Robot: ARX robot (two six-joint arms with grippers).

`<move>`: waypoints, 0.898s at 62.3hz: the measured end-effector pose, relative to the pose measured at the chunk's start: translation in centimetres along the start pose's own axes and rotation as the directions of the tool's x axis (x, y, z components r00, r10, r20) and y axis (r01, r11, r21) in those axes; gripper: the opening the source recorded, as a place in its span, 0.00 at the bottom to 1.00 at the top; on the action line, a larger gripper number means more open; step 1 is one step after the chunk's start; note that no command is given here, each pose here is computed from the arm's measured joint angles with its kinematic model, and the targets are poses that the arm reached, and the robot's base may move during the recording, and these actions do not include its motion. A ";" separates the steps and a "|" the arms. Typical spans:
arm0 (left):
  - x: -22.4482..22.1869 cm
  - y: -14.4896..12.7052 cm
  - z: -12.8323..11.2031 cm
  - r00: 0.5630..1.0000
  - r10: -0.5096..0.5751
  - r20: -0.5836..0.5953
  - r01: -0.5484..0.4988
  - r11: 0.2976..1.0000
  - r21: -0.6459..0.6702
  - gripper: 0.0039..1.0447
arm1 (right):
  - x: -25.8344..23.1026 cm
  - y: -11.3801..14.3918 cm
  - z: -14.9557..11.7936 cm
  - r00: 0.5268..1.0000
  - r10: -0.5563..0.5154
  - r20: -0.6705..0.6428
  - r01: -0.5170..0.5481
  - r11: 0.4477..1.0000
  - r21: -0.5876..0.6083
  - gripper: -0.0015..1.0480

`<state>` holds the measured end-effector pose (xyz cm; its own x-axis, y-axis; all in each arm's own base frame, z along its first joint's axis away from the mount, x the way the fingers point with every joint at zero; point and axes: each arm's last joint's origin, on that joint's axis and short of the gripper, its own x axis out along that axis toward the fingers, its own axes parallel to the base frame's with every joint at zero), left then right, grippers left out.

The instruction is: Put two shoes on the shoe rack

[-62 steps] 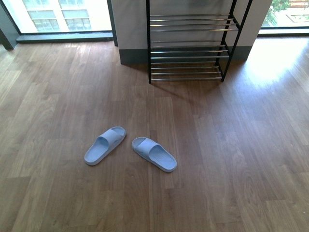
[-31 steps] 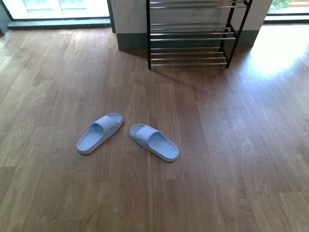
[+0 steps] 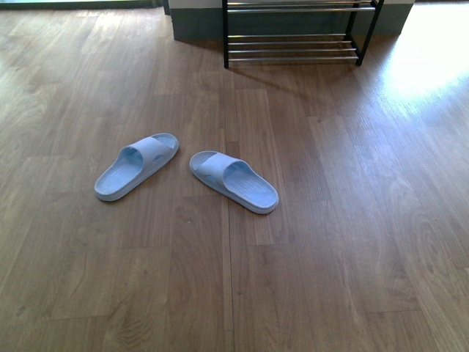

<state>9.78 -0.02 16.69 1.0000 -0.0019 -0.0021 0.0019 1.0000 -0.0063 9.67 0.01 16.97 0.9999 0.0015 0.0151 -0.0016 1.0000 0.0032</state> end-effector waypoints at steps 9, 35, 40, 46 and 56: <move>0.0 0.0 0.0 1.000 0.000 0.000 0.000 1.000 0.000 0.91 | 0.0 0.0 0.0 1.000 0.000 0.000 0.000 1.000 0.000 0.91; 0.0 0.0 0.0 1.000 0.000 0.000 0.000 1.000 0.000 0.91 | 0.0 0.0 0.0 1.000 0.000 0.000 0.000 1.000 0.000 0.91; 0.0 0.0 0.0 1.000 0.000 0.000 0.000 1.000 0.000 0.91 | 0.0 0.0 0.0 1.000 0.000 0.000 0.000 1.000 0.000 0.91; 0.0 0.0 0.0 1.000 0.000 0.000 0.000 1.000 0.000 0.91 | 0.0 0.0 0.0 1.000 0.000 0.000 0.000 1.000 0.000 0.91; 0.0 0.0 0.0 1.000 0.000 0.000 0.000 1.000 0.000 0.91 | 0.0 0.0 0.0 1.000 0.000 0.000 0.000 1.000 0.000 0.91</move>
<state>9.78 -0.02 16.69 1.0000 -0.0023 -0.0021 0.0023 1.0000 -0.0063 9.67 0.01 16.97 0.9999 0.0019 0.0151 -0.0020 1.0000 0.0029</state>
